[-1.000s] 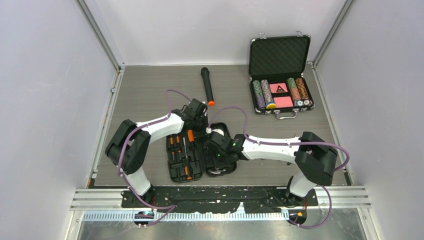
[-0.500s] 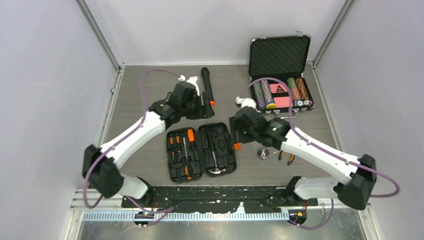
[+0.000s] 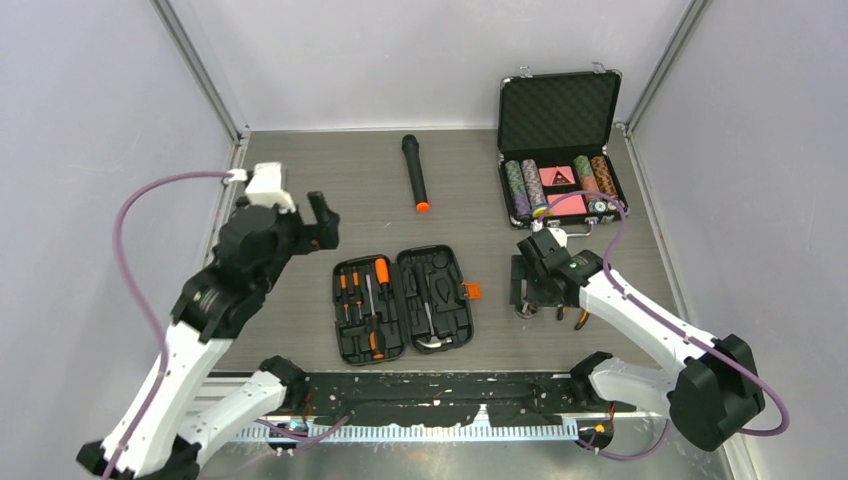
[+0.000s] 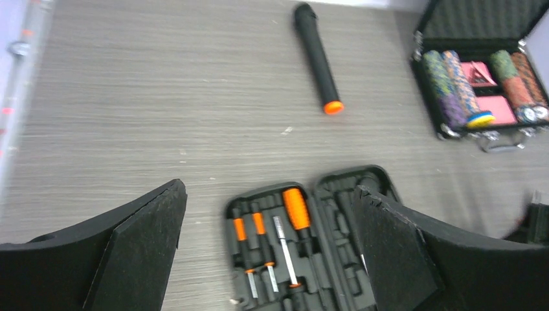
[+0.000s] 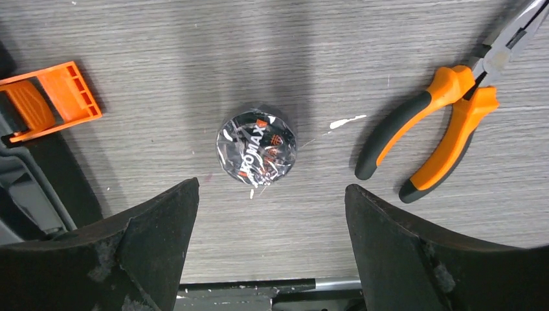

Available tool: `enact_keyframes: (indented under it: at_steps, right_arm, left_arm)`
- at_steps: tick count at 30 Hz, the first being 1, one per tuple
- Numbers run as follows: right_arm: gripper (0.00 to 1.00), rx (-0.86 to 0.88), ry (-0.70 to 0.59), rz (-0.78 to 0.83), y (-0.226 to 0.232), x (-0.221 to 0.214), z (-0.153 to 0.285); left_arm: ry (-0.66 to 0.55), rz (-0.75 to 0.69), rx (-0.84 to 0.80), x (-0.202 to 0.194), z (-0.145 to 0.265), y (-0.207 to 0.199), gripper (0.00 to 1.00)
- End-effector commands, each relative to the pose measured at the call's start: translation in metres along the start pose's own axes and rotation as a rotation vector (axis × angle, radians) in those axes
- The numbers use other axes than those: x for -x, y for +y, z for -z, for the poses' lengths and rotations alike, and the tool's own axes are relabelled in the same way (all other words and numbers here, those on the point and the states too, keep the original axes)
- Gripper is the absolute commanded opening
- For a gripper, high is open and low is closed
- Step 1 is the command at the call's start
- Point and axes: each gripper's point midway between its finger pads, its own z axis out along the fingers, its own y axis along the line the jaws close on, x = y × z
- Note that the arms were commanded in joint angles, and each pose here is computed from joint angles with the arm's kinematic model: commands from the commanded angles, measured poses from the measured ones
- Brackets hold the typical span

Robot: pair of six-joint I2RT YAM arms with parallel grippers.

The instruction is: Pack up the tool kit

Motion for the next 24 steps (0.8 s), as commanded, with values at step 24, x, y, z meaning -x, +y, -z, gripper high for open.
enact_keyframes:
  at_steps: [24]
  right_arm:
    - [0.68, -0.001, 0.062, 0.021, 0.011, -0.007, -0.054]
  left_arm:
    - [-0.288, -0.125, 0.391, -0.022, 0.032, 0.107, 1.0]
